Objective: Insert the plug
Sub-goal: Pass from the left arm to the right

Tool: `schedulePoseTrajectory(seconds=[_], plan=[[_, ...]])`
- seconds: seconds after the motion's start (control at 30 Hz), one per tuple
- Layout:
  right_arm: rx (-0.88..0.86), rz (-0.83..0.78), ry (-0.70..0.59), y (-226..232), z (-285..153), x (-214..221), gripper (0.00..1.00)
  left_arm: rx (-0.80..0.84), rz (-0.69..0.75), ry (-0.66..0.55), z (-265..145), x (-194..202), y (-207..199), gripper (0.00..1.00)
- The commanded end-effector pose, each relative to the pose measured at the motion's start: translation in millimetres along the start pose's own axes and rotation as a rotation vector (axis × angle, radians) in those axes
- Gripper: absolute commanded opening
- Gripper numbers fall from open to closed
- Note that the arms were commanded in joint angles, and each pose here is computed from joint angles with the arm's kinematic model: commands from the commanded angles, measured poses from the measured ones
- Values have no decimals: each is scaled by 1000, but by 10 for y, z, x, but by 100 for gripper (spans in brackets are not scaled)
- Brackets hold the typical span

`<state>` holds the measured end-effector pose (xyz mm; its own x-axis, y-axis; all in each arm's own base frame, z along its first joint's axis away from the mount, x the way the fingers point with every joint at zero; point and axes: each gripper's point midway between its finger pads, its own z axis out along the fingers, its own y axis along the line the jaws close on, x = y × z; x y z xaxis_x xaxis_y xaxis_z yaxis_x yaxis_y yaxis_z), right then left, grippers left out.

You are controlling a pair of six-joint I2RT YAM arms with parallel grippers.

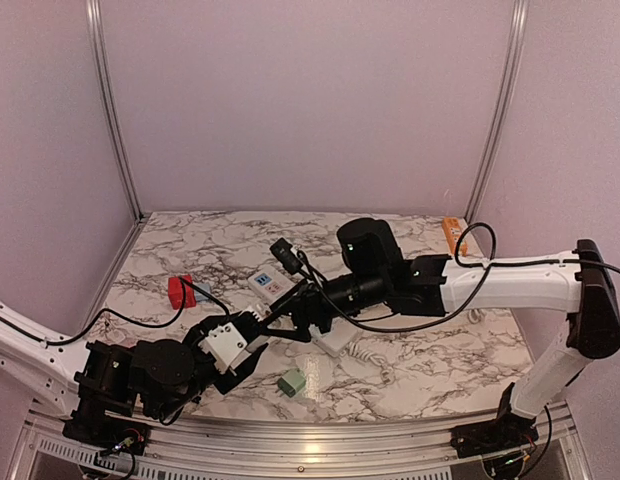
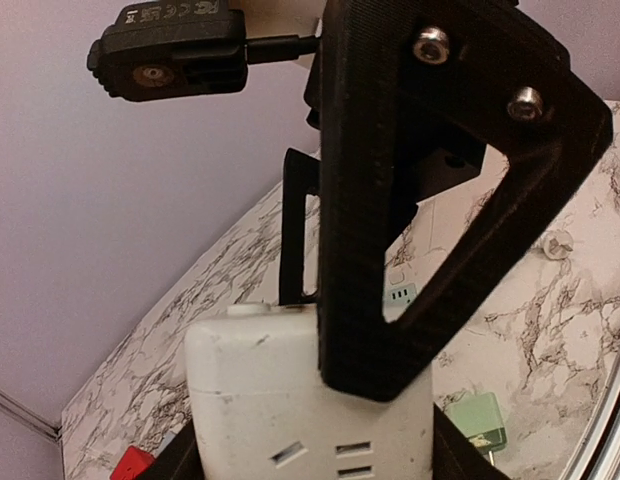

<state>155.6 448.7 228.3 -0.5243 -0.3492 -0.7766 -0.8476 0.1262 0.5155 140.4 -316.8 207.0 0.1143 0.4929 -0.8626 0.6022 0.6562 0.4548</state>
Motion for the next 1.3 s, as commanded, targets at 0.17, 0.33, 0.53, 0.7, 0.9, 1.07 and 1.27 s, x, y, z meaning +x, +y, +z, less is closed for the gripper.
schedulePoseTrajectory(seconds=[0.17, 0.33, 0.53, 0.7, 0.9, 1.07, 1.27], plan=[[-129, -24, -12, 269, 159, -172, 77, -31, -50, -49, -11, -238, 19, 0], [-183, -25, 13, 346, 181, -143, 52, -56, -57, -46, -22, -224, 65, 1], [-195, -33, 37, 352, 203, -113, 25, -68, -91, -51, -53, -192, 121, 31], [-175, -40, 40, 323, 191, -103, 18, -55, -142, -70, -106, -182, 165, 66], [-69, -67, 30, 185, 38, -143, 17, -47, -229, -111, -218, -216, 296, 97], [28, -59, -11, -43, -211, -200, 17, -61, -324, -148, -343, -226, 482, 99], [198, -95, -15, -349, -519, -214, 17, -170, -503, -164, -514, -173, 903, 99]])
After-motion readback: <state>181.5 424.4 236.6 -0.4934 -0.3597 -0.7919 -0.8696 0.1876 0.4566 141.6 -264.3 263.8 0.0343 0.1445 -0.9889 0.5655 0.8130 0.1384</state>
